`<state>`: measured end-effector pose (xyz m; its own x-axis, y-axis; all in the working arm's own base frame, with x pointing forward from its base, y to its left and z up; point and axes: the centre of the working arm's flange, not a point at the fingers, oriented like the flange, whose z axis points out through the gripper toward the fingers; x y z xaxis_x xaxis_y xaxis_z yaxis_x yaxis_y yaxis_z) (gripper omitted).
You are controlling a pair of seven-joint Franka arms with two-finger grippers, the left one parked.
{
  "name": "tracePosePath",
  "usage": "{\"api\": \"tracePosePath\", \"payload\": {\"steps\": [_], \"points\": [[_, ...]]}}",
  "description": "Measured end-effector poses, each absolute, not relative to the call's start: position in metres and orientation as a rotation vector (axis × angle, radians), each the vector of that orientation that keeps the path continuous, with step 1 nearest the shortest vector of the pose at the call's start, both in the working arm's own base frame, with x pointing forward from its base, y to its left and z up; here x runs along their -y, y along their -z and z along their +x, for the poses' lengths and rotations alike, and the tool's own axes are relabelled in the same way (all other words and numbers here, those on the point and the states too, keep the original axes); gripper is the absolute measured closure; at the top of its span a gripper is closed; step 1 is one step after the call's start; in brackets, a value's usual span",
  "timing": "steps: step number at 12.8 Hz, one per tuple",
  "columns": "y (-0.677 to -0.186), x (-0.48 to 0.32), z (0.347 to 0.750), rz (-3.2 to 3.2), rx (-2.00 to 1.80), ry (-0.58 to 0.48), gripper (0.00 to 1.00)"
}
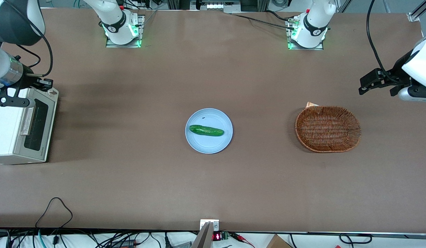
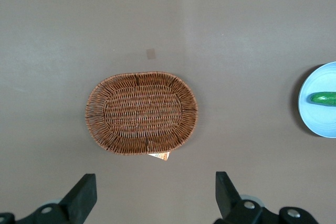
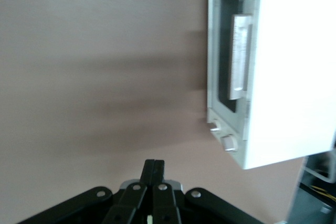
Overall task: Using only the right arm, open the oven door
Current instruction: 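Lower the right gripper to the silver handle of the oven door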
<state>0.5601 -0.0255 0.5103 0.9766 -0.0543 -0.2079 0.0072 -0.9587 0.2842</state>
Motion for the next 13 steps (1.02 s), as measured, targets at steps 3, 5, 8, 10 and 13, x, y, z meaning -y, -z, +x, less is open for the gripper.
{"api": "tracePosePath", "payload": {"steps": [3,5,8,10,13], "points": [[-0.48,0.03,0.566,2.621,0.007,0.41,0.99],[-0.449,0.03,0.577,2.463,0.059,0.423,0.99],[-0.396,0.046,0.597,2.236,0.051,0.408,0.99],[-0.368,0.055,0.609,2.152,0.056,0.355,0.99],[-0.329,0.067,0.617,2.044,0.139,0.269,0.99]]}}
